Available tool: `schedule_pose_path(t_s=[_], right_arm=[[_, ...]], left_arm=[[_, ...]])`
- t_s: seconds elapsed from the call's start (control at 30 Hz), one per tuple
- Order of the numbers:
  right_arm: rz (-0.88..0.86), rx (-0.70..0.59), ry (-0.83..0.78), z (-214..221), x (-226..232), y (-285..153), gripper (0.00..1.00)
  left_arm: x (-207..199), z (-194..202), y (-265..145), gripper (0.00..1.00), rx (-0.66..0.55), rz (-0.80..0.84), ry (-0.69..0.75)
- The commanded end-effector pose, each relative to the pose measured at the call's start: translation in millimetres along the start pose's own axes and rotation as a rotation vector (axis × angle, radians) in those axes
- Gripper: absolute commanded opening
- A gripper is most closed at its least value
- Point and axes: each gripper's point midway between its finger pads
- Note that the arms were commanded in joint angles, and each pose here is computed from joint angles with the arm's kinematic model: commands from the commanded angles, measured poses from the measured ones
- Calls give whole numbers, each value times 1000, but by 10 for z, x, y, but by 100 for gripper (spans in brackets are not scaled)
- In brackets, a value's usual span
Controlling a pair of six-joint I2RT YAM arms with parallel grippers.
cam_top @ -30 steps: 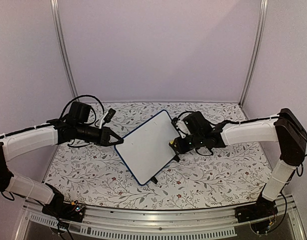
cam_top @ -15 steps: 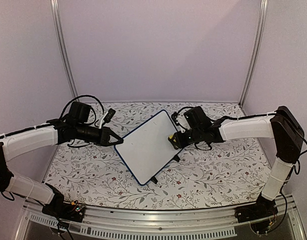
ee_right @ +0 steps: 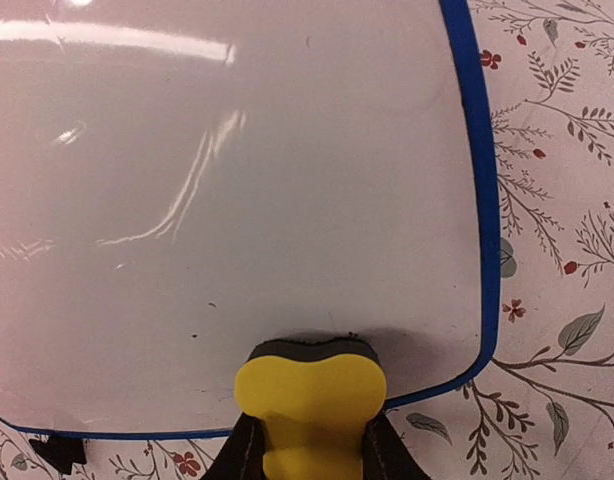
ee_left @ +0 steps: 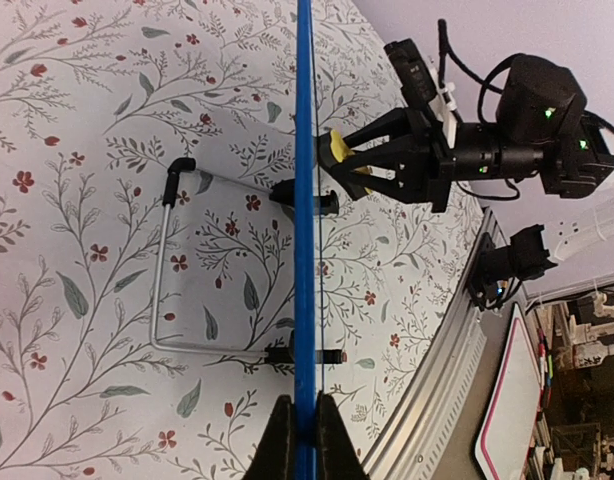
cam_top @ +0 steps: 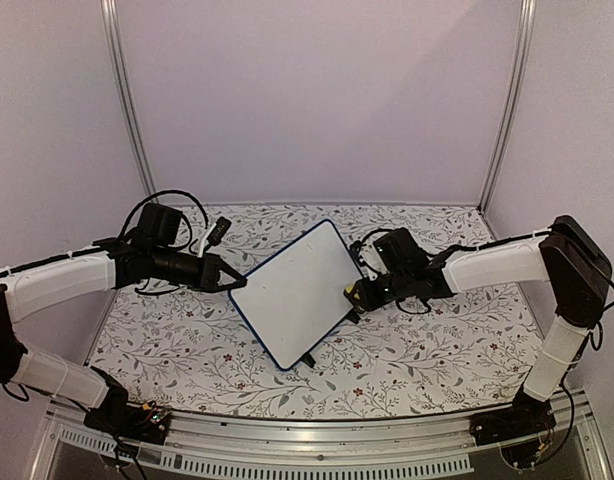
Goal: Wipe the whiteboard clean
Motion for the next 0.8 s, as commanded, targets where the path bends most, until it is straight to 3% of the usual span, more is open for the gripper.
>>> schedule_pose_path(t_s=[0.0, 0.47, 0.77], right_arm=[[37, 138, 23, 481, -107, 87, 19], [57, 90, 12, 278, -110, -130, 19], [122, -96, -19, -444, -142, -493, 19]], left_arm=[[-130, -51, -30, 0, -20, 49, 63], [-134, -59, -36, 0, -23, 50, 64], [-125, -53, -29, 0, -21, 48, 61]])
Point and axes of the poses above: each gripper's point midway between its finger pads, its own y axis out along the fingers, its own x axis along the line the jaws close on, z = x × y, and after that the axes turned 6 degrees about -y, right-handed
